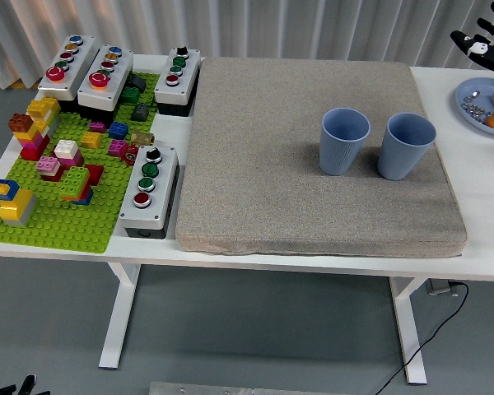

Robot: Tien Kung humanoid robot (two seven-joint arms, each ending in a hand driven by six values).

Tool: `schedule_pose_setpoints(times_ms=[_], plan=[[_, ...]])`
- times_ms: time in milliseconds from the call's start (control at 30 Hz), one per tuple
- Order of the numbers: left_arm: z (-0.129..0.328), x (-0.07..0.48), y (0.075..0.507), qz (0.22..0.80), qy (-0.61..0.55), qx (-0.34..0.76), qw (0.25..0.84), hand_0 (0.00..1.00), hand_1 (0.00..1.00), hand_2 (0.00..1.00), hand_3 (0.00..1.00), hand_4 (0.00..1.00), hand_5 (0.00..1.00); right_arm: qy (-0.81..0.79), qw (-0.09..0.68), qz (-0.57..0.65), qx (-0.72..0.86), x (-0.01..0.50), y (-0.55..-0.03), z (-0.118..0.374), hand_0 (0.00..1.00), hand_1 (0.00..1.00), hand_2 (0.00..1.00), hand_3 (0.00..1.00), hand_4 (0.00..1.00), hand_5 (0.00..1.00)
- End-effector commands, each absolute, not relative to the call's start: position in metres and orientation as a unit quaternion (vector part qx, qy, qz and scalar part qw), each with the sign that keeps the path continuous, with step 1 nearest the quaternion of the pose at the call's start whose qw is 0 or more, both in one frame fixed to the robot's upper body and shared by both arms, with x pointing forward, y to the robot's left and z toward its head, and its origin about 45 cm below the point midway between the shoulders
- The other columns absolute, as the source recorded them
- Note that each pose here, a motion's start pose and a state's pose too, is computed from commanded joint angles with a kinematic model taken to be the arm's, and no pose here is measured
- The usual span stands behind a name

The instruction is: Pick cup pour cup place

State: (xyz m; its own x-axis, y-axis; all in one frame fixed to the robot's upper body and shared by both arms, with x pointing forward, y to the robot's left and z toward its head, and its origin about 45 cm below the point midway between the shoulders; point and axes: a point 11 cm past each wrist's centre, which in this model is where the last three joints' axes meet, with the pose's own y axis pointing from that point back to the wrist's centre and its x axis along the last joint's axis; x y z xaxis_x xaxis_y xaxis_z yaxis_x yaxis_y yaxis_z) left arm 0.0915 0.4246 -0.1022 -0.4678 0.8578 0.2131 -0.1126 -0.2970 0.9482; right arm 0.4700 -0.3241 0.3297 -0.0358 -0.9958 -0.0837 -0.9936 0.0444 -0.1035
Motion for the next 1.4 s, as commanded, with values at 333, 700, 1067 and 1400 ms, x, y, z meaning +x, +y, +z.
schedule_pose_setpoints(times_ms=[333,700,1067,1400], plan=[[-0.102,0.09,0.425,0.707,0.484,0.386,0.342,0.695,0.708,0.733,0.649,0.489,0.987,0.765,0.177,0.092,-0.613,0.474,-0.354,0.335,0.869,0.823,0.832,0.813,0.725,0.989],[-0.102,0.091,0.426,0.708,0.483,0.385,0.343,0.695,0.707,0.732,0.648,0.489,0.984,0.81,0.165,0.1,-0.553,0.47,-0.368,0.325,0.92,0.895,0.955,0.911,0.674,0.998],[-0.101,0.094,0.425,0.709,0.481,0.384,0.344,0.694,0.707,0.733,0.648,0.488,0.98,0.817,0.161,0.099,-0.545,0.469,-0.371,0.323,0.928,0.897,0.958,0.923,0.669,0.998],[-0.102,0.094,0.425,0.709,0.482,0.383,0.343,0.694,0.707,0.733,0.648,0.489,0.98,0.815,0.155,0.093,-0.55,0.469,-0.369,0.322,0.926,0.898,0.96,0.926,0.664,0.998]])
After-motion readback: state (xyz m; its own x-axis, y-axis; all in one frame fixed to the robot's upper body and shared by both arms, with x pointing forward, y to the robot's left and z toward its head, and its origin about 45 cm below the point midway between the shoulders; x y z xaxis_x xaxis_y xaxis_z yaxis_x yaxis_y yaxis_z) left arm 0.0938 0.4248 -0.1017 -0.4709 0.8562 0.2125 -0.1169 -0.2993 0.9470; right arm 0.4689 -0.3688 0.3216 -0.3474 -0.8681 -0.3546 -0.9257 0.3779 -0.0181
